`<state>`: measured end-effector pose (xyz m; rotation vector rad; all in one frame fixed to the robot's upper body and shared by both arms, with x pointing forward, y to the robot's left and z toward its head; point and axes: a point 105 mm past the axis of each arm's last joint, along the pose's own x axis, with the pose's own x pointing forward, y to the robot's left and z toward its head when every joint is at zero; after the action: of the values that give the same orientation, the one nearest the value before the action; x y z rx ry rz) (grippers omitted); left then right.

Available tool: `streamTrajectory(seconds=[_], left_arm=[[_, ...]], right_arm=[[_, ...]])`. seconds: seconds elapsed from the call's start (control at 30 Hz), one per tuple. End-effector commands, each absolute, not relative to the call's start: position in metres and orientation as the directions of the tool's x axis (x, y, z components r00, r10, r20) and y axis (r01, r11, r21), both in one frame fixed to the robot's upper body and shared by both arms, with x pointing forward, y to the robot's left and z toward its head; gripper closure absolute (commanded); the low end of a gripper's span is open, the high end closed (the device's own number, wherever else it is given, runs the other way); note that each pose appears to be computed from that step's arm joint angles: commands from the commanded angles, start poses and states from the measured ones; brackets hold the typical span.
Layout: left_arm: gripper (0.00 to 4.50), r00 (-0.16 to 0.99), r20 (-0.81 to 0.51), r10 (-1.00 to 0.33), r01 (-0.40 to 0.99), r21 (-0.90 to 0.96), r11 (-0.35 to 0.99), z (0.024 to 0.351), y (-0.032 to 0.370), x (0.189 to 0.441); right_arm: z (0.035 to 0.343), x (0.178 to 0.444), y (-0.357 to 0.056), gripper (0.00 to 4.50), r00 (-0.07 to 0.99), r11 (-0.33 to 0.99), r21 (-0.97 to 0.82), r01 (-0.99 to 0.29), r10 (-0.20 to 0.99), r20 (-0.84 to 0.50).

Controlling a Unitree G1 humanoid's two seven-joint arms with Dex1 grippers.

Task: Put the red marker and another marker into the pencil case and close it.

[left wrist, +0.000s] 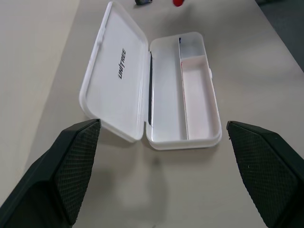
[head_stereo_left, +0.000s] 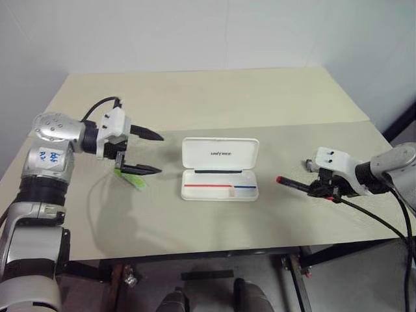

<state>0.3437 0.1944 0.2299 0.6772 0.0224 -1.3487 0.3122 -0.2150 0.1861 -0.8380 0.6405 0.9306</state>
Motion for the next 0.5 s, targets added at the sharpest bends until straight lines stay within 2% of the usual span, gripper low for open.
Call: streamTrajectory(seconds=[0.03,0.23,0.33,0.5], left_arm=[[0.00,0.289,-0.372,-0.882,0.881,0.464,0.093,0.236,0.204,0.340],[0.00,0.320,-0.344,-0.883,0.894,0.418,0.161,0.220,0.207,0.334],[0.00,0.334,-0.341,-0.879,0.898,0.397,0.187,0.211,0.208,0.331],[0.00,0.343,-0.329,-0.880,0.900,0.384,0.208,0.205,0.204,0.327]], right_arm=[[0.200,0.312,-0.190,3.94,0.468,0.275,-0.379,-0.884,0.491,-0.735],[0.193,0.327,-0.143,3.94,0.438,0.156,-0.432,-0.888,0.570,-0.695],[0.185,0.339,-0.127,3.94,0.429,0.083,-0.472,-0.878,0.575,-0.696],[0.175,0.362,-0.108,3.94,0.440,0.038,-0.508,-0.861,0.559,-0.703]])
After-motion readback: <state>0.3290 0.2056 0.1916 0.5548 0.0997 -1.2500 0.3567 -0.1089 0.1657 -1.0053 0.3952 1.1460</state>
